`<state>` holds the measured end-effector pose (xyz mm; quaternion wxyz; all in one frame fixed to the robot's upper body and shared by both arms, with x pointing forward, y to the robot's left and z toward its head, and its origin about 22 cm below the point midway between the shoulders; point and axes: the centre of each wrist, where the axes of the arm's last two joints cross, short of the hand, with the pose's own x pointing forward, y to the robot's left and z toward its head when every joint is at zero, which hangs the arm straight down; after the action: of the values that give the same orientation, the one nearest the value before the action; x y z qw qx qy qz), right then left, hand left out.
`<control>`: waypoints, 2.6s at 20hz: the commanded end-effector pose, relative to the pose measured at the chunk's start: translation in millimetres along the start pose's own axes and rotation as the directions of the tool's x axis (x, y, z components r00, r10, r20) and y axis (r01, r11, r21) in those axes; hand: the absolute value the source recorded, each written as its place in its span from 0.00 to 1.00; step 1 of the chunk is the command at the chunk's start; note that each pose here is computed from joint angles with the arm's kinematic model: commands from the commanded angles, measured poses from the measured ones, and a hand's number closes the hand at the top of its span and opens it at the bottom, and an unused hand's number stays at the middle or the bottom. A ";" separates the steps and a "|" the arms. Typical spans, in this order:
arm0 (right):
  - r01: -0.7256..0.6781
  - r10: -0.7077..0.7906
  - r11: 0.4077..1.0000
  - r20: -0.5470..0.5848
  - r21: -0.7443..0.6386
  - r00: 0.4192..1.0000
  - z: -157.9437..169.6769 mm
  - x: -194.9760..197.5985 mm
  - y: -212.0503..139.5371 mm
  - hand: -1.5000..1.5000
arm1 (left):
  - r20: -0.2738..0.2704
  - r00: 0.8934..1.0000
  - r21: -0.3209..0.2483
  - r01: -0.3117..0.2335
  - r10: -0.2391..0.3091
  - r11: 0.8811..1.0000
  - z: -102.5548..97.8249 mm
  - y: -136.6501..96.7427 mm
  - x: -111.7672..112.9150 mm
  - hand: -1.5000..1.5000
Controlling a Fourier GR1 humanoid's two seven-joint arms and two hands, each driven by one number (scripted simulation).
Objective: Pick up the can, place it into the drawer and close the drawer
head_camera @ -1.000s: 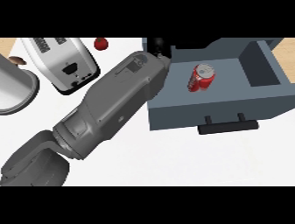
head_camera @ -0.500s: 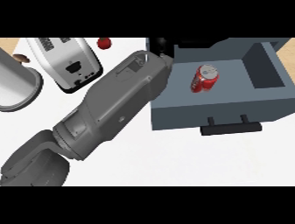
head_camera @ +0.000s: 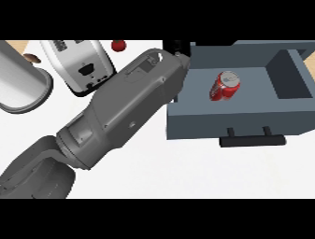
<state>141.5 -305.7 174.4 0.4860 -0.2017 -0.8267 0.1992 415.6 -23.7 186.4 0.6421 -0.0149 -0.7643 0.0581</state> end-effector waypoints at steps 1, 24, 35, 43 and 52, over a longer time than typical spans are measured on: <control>-0.101 0.101 0.994 0.008 0.032 0.995 -31.2 -9.6 18.7 0.00 | -0.009 0.999 -0.011 -0.038 0.038 0.999 -2.6 -8.1 18.5 0.00; -0.614 0.596 0.749 0.152 0.251 0.789 -161.2 -81.2 158.6 0.00 | -0.033 0.999 0.031 0.023 -0.022 0.999 -10.6 31.3 30.4 0.00; -0.689 0.696 0.682 0.072 0.245 0.714 -173.9 -135.8 212.1 0.00 | -0.048 0.999 0.079 0.025 -0.021 0.997 -14.8 98.7 37.4 0.00; -0.723 0.730 0.666 0.039 0.184 0.682 -188.1 -167.4 209.4 0.00 | -0.026 0.999 0.078 0.038 -0.036 0.996 -7.8 108.8 41.1 0.00; -0.755 0.757 0.650 0.010 0.087 0.653 -212.9 -172.8 196.2 0.00 | -0.011 0.999 0.074 0.046 -0.045 0.996 -10.2 135.7 44.6 0.00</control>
<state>432.8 -198.7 54.0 0.3630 -0.5016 -0.6568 0.4303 412.1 108.1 217.8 0.6491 0.0257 -0.7562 0.0786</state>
